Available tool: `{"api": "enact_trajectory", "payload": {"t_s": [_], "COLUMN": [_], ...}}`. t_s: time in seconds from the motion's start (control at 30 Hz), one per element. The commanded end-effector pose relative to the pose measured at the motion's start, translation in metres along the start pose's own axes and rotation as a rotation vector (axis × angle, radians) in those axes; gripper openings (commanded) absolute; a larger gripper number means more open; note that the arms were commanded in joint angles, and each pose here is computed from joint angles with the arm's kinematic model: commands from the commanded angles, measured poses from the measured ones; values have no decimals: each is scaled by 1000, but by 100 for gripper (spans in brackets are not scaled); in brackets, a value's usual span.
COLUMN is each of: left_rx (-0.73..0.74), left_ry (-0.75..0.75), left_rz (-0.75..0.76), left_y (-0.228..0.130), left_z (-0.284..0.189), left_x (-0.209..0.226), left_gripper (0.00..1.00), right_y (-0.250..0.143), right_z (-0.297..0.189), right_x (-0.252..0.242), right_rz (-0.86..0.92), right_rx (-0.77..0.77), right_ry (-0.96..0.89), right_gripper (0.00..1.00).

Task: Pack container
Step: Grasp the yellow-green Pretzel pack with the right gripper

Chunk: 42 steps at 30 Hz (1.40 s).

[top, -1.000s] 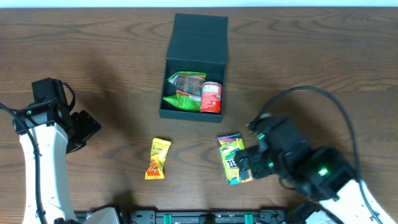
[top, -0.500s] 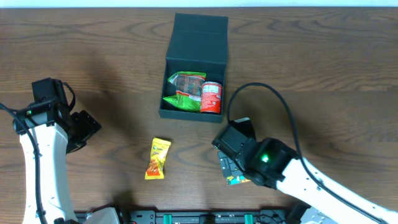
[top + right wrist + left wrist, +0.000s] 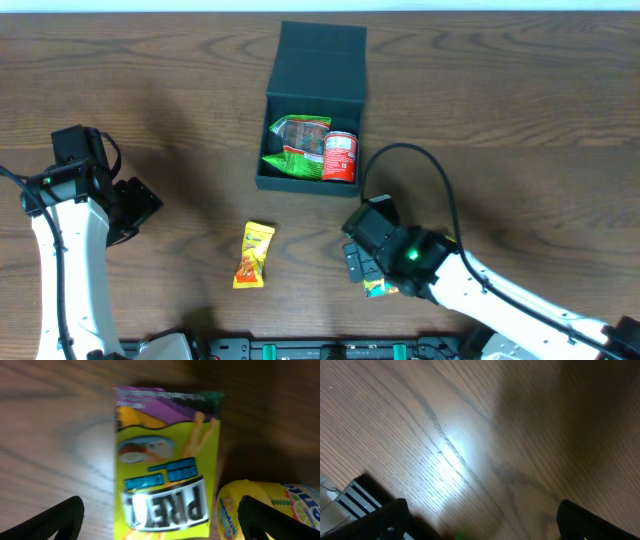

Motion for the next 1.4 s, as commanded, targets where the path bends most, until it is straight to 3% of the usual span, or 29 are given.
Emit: {"api": "enact_trajectory", "payload": {"t_s": [0.0, 0.37, 1.0, 1.1, 1.2, 1.37], "left_rx": [-5, -5, -5, -5, -5, -5], "left_ry": [16, 16, 16, 16, 16, 16], "left_rz": [-8, -8, -8, -8, -8, -8], "left_y": [2, 2, 2, 2, 2, 2], "left_z": [1, 1, 1, 1, 1, 1], "left_x": [2, 2, 2, 2, 2, 2], "left_gripper": [95, 95, 95, 95, 95, 95], "right_y": [-7, -8, -17, -16, -16, -14], "right_z": [11, 14, 40, 40, 41, 41], "right_x": [-5, 2, 7, 7, 6, 6], "right_rz": [26, 33, 105, 106, 105, 106], "right_rx": [46, 68, 160, 155, 152, 144], "right_ry": [55, 157, 128, 125, 119, 121], "right_gripper": [99, 99, 98, 91, 74, 58]}}
Point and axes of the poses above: each gripper's point midway between its finger pads, its own z axis out along the fingers, its own x axis along the line the jaws close on, y = z × x, the point moved 3 cm from there along -z, back along the fingers, and after that the axes turned 12 degrees about -z, right-handed, at the moved point
